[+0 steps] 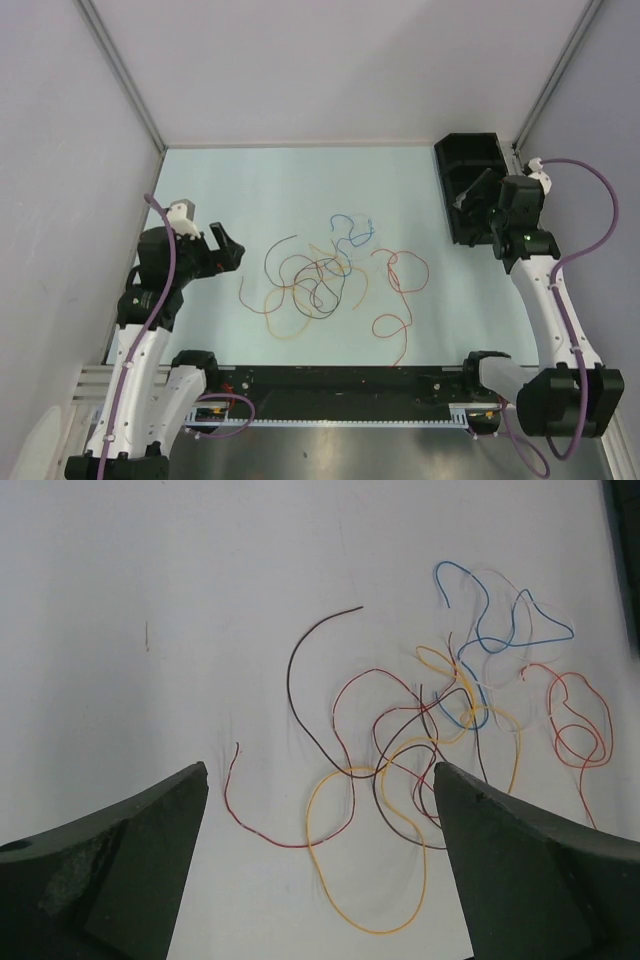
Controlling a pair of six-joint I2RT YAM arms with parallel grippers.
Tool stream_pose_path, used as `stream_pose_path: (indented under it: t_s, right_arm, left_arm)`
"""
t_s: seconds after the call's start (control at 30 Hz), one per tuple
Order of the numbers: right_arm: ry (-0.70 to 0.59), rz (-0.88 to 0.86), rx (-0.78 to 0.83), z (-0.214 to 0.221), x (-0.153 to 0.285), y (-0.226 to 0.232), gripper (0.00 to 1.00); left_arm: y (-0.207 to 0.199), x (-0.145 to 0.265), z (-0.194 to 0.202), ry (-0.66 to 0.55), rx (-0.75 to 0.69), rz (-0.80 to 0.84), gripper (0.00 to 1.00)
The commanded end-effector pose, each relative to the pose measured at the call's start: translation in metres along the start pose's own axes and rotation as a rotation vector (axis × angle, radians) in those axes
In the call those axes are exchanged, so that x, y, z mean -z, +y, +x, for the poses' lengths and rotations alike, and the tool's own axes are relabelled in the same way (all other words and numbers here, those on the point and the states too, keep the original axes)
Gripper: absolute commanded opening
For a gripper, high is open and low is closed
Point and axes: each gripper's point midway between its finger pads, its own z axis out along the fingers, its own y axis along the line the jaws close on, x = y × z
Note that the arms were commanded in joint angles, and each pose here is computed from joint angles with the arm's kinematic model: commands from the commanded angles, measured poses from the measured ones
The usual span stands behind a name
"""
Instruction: Untangle the cables
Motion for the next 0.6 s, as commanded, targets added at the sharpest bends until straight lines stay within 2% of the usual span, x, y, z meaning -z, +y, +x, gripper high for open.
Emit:
stream_pose_path:
  t_s: [0.0,0.1,0.13,0.17,0.23,0.3,0.33,0.37,0.43,0.5,0.57]
  right_arm:
    - [-0.051,-0.172,-0.017,-0.014,0.037,0.037,1.00]
    - [0.004,-0.311,-0.093,-0.002,0.052,0.051,1.00]
    - [0.055,-0.363,-0.143,0.008,0.056,0.058,1.00]
    - [0.118,-0.426,-0.119,0.025,0.058,0.059,1.00]
    - [0.176,-0.733,-0.051,0.040,0.088,0.095,1.00]
    - [0.225,-0.755,-0.020,0.065,0.099,0.104,1.00]
    - [0.201,-0.735,0.008,0.068,0.104,0.105,1.00]
    - [0.195,-0.721,0.045,0.073,0.107,0.106,1.00]
    - [0.219,-0.702,0.107,0.092,0.118,0.111,1.00]
    - [0.213,-0.649,0.152,0.103,0.117,0.108,1.00]
    - [0.266,-0.659,0.218,0.129,0.127,0.114,1.00]
  left_arm:
    - [0.002,0.009,-0.016,-0.068,-0.017,-0.024,1.00]
    - [-0.003,-0.001,-0.006,-0.022,0.004,0.019,1.00]
    - [-0.005,-0.010,0.003,0.034,0.020,0.042,1.00]
    - [-0.019,-0.013,0.009,0.077,0.038,0.122,1.00]
    - [-0.028,-0.024,0.024,0.147,0.105,0.181,1.00]
    - [-0.031,-0.031,0.026,0.134,0.164,0.208,1.00]
    - [-0.026,-0.035,0.034,0.136,0.177,0.190,1.00]
    - [-0.026,-0.033,0.028,0.085,0.173,0.178,1.00]
    - [-0.015,-0.033,0.024,0.032,0.162,0.090,0.99]
    - [-0.009,-0.032,0.024,0.016,0.140,0.009,0.96]
    - [-0.009,-0.032,0.024,0.021,0.128,-0.033,0.93]
